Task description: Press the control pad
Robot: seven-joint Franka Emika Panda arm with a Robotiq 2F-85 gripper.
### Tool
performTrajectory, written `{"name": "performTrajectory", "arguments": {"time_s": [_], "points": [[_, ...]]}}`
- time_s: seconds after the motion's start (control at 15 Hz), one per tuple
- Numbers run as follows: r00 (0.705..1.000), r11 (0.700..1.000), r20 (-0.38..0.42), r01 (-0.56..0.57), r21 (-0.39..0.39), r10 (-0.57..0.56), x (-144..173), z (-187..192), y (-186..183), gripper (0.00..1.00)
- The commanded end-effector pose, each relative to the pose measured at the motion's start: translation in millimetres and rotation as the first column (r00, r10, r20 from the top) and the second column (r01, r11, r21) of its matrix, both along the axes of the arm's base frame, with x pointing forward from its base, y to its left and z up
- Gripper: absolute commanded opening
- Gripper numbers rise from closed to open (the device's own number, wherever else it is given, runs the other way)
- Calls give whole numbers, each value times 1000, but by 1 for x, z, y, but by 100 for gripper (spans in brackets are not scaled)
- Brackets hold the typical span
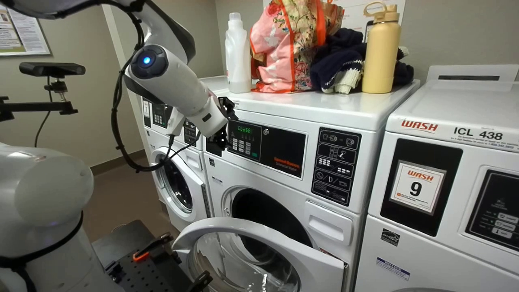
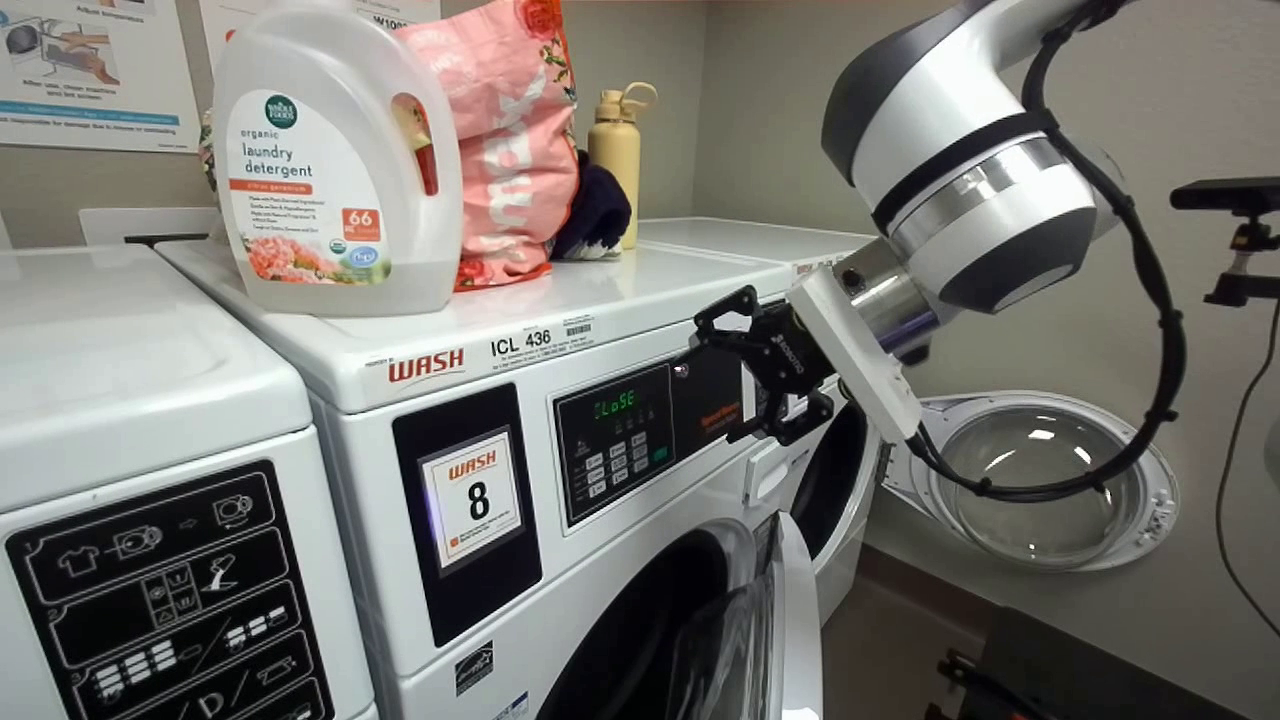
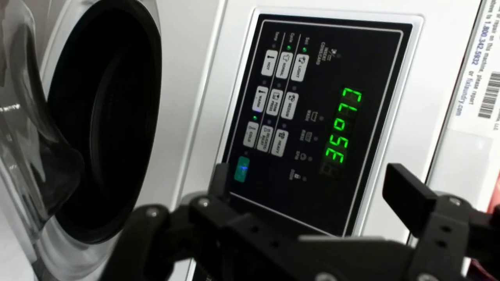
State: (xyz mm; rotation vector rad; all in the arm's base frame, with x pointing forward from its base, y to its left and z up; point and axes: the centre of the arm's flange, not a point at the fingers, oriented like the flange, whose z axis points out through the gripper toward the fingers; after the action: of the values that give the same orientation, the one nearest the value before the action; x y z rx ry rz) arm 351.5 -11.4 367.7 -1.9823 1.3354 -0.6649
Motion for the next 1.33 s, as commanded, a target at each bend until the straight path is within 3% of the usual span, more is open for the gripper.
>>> {"name": "performTrajectory", "arguments": {"time_s": [0.0,0.2,0.27,0.47,0.8,1.0,1.27], "points": [[999,999,44,-9,43,7,13,-47,15,100],[999,996,48,-24,84,20,17,-58,19,96],[998,995,51,-27,95,22,19,-64,20,74],[998,992,56,-33,118,26,23,-84,24,63],[999,994,52,-15,104,10,28,-113,29,23],[997,998,64,27,54,-30,32,-118,30,0],[994,998,92,61,4,-62,29,-115,22,0]]}}
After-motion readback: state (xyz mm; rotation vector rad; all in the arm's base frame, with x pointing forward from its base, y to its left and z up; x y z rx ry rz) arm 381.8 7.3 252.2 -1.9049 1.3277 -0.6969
